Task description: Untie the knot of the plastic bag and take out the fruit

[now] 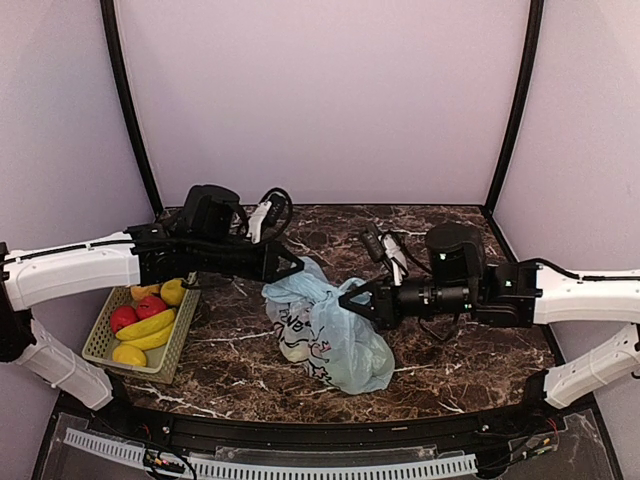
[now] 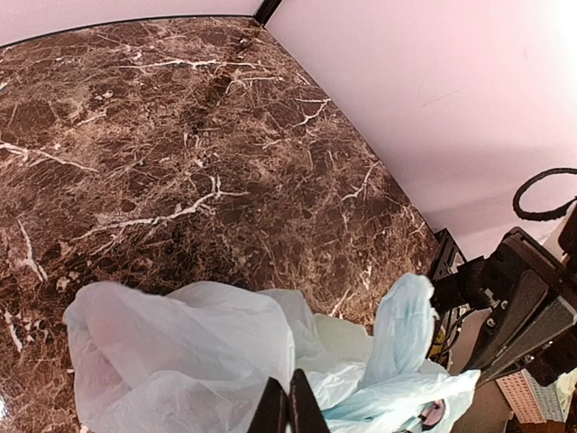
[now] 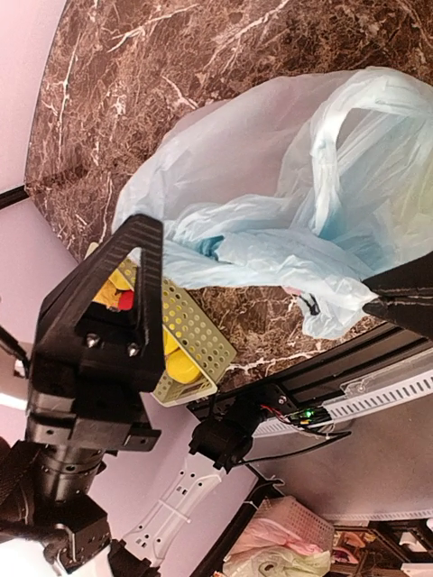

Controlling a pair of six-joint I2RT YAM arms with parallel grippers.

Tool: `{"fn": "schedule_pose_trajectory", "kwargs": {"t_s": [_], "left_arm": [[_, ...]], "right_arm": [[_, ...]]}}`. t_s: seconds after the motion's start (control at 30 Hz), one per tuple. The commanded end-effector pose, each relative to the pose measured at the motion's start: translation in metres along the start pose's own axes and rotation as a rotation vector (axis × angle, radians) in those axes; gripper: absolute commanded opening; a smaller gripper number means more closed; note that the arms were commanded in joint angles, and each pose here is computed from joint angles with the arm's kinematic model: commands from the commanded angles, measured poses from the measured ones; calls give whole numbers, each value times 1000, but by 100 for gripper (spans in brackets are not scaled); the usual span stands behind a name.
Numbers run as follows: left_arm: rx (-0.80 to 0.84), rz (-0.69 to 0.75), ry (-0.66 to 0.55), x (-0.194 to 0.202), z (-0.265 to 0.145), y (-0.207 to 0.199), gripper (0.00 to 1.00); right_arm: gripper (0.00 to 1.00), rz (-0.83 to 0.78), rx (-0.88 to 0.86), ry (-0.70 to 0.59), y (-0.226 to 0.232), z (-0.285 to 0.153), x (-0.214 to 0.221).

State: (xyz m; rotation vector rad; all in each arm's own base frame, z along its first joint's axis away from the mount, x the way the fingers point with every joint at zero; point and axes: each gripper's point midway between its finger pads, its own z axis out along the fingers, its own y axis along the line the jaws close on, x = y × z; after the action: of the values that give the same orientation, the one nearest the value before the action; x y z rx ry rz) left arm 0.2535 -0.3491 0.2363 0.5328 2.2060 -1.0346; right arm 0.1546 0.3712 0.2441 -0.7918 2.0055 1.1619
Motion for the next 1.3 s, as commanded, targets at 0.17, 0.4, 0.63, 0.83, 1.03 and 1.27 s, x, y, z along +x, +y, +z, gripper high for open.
{"fn": "schedule_pose_trajectory", "kwargs": {"t_s": [0.17,0.4,0.63,0.83,1.03,1.27], "left_arm": [[-80,-52,13,20,-5,28,1],[-65,-13,9,11,-14,19,33],[-153,-49,-4,8,-54,20,69],[-128,-231,43,48,-62,17,70],[-116,-274,82,66,-55,8,71],[-30,-312,59,64,-40,-2,75]], "right_arm": [[0,50,-29,67,-9,17,43],[0,45,-23,39,-8,16,36],[0,37,-10,24,-10,13,33],[0,29,-3,20,-11,15,31],[0,25,-5,35,-11,18,35],[0,24,-6,44,-12,19,38]]}}
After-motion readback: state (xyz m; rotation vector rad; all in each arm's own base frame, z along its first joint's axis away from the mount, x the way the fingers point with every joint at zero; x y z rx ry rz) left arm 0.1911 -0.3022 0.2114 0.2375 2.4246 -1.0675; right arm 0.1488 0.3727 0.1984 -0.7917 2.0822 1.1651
